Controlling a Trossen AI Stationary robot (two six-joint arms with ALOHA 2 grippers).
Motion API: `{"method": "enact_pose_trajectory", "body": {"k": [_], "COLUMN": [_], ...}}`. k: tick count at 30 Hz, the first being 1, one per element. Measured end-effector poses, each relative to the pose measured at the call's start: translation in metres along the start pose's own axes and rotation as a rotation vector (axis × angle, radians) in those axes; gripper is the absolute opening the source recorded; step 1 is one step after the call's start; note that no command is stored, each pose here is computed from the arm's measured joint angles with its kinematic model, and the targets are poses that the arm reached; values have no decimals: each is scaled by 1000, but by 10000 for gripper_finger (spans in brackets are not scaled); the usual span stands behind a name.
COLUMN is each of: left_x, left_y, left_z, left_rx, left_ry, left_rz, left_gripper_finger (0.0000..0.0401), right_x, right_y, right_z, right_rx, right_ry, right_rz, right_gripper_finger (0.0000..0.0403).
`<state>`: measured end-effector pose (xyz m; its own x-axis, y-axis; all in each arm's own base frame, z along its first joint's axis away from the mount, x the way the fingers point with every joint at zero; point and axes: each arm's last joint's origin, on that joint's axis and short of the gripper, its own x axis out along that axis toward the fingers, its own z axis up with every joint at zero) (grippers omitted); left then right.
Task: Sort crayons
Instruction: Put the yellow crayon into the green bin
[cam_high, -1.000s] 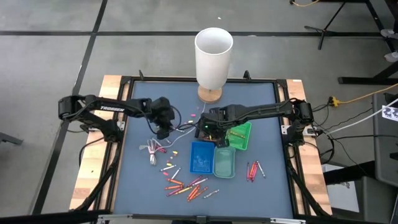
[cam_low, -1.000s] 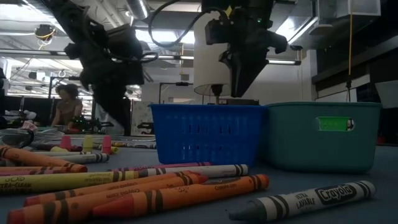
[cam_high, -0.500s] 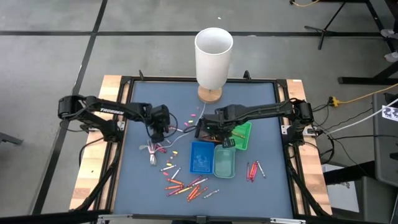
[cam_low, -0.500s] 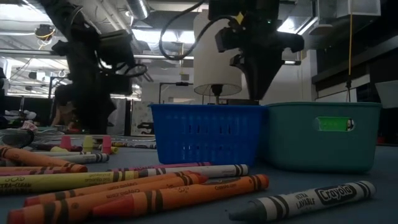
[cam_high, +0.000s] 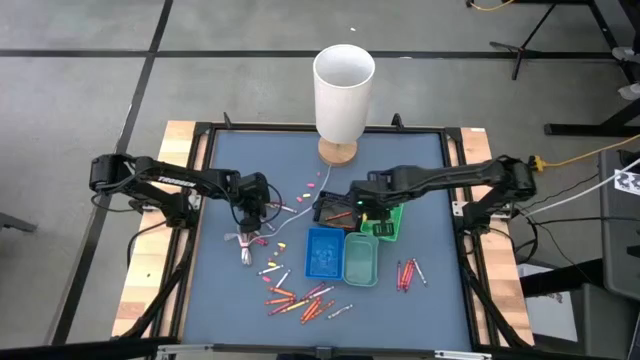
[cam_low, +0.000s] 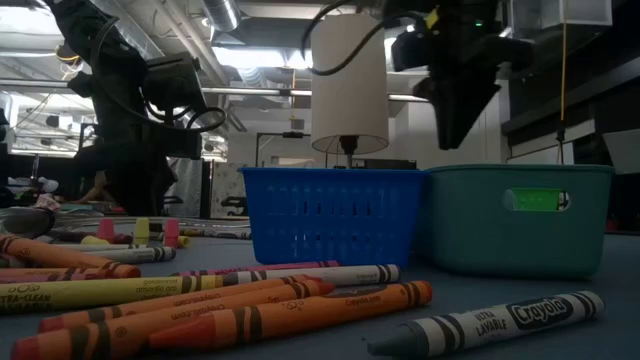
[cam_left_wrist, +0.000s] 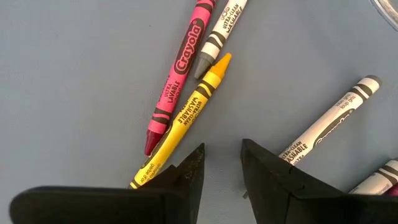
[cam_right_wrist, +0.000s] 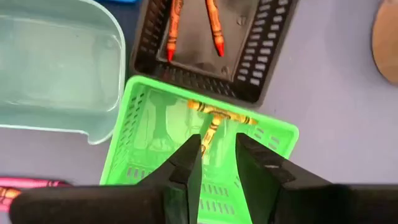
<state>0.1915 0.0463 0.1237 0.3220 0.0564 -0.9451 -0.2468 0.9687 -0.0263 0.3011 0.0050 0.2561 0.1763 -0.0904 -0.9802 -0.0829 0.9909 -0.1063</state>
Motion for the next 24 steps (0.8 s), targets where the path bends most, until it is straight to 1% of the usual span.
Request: {"method": "enact_pose_trajectory", "body": {"k": [5,8,10,13,19,22,24], "left_x": [-6,-11,-12,-14,-14,-14,-12], "left_y": [0,0,0,0,0,0,1], "left_z": [11,20,22,25,25,25,22], "left_rx": [3,31,37,55,54,54,54], "left_ry": [-30,-75,-77,-90,-88,-89,-81], "left_rz": [4,11,11,9,17,19,46], "left_gripper_finger": [98,98,98,98,98,98,98], "right_x": [-8,-12,-13,-10,2,8,11], "right_y": [1,2,2,4,6,7,8], "right_z": [-26,-39,-48,-61,-79,-85,-87], "right_rx": [89,135,154,174,205,233,240], "right_ry": [-63,-120,-160,-217,-291,-292,-285], "right_rz": [-3,-3,-1,-1,3,7,8], "right_gripper_finger": [95,95,95,95,95,95,95]}}
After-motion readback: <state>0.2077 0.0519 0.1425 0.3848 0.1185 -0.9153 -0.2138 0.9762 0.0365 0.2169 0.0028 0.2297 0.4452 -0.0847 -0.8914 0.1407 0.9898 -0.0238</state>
